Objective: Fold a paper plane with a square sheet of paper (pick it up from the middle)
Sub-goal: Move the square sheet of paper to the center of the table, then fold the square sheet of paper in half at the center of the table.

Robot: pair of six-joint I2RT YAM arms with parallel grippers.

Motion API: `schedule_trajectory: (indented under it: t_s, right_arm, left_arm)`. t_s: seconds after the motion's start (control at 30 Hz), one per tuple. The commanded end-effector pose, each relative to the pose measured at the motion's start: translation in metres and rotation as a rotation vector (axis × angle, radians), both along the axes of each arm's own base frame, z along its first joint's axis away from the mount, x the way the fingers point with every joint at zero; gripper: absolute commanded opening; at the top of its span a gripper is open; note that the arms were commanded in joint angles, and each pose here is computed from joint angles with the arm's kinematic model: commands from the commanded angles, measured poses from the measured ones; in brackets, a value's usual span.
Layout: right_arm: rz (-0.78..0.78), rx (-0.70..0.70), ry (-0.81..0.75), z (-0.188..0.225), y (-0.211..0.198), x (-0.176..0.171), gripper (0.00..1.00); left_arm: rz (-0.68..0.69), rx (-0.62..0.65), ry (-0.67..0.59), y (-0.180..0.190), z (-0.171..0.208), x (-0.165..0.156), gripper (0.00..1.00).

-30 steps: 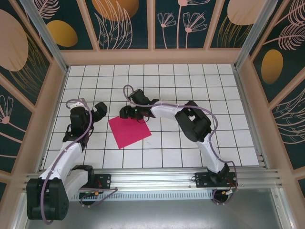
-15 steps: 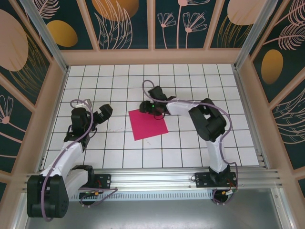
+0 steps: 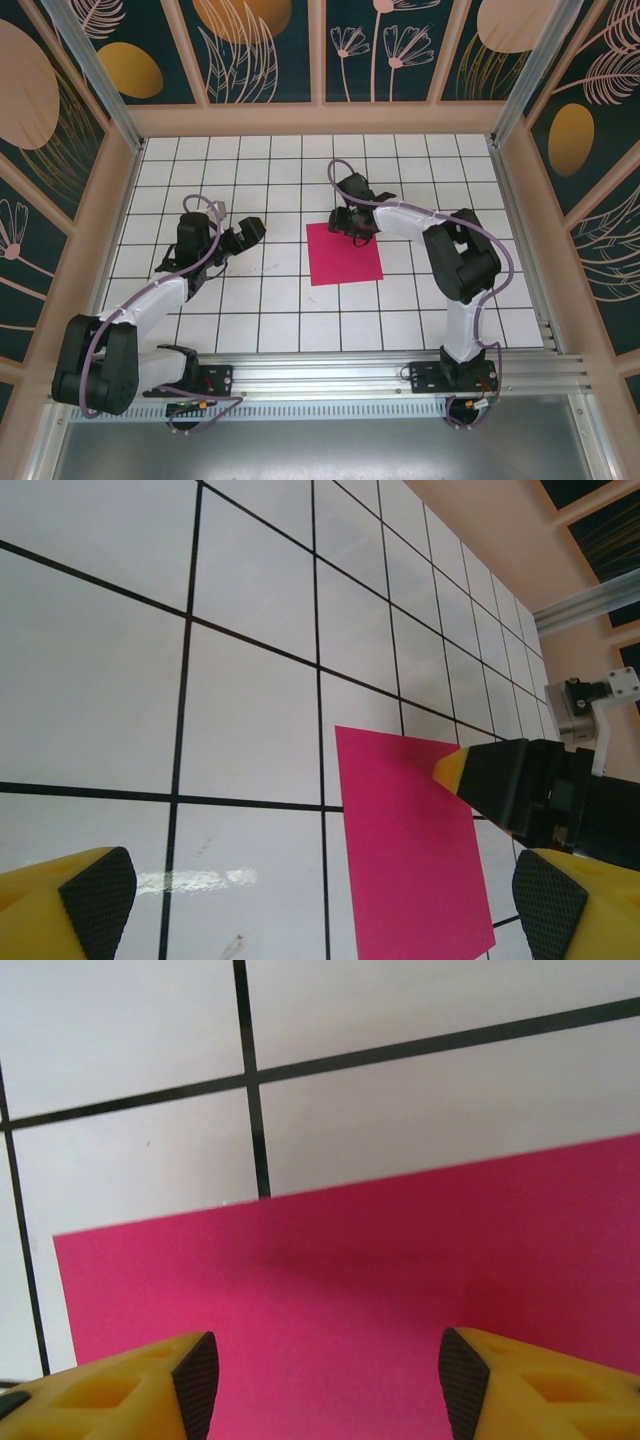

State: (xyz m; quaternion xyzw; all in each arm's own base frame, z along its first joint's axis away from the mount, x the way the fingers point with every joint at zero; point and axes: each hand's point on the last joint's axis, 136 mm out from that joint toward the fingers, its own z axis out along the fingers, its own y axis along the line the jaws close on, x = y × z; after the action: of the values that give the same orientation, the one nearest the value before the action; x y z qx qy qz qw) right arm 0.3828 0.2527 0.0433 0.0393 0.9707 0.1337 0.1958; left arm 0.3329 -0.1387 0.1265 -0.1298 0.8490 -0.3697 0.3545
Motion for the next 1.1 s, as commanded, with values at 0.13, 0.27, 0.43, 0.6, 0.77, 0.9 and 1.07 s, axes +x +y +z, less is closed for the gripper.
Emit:
schedule_trajectory:
  t_s: [0.13,0.27,0.43,0.6,0.77,0.9,1.07]
  right_arm:
    - [0.084,-0.251,0.016,0.006,-0.008,-0.023,0.78]
    - [0.107,-0.256,0.045,-0.01,0.003,-0.035,0.8]
    - [0.12,-0.221,0.071,-0.02,0.01,-0.041,0.8]
    - [0.11,-0.248,0.082,-0.027,0.004,-0.046,0.82]
    - [0.119,-0.256,0.114,-0.042,0.002,-0.052,0.83]
    - [0.122,-0.257,0.132,-0.049,0.002,-0.055,0.83]
    - [0.118,-0.267,0.116,-0.037,0.003,-0.051,0.83]
  left_arm:
    - [-0.028,-0.023,-0.031,-0.015,0.012,0.005,0.98]
    - [-0.052,-0.027,-0.014,-0.027,0.006,0.005,0.99]
    - [-0.088,-0.019,0.007,-0.039,-0.001,0.0,0.99]
    - [-0.081,-0.01,0.002,-0.037,-0.004,-0.001,0.98]
    - [-0.089,0.002,0.0,-0.037,-0.002,-0.001,0.98]
    - [-0.089,-0.005,-0.008,-0.038,0.001,-0.001,0.98]
    - [-0.098,-0.011,-0.012,-0.039,0.003,-0.002,0.99]
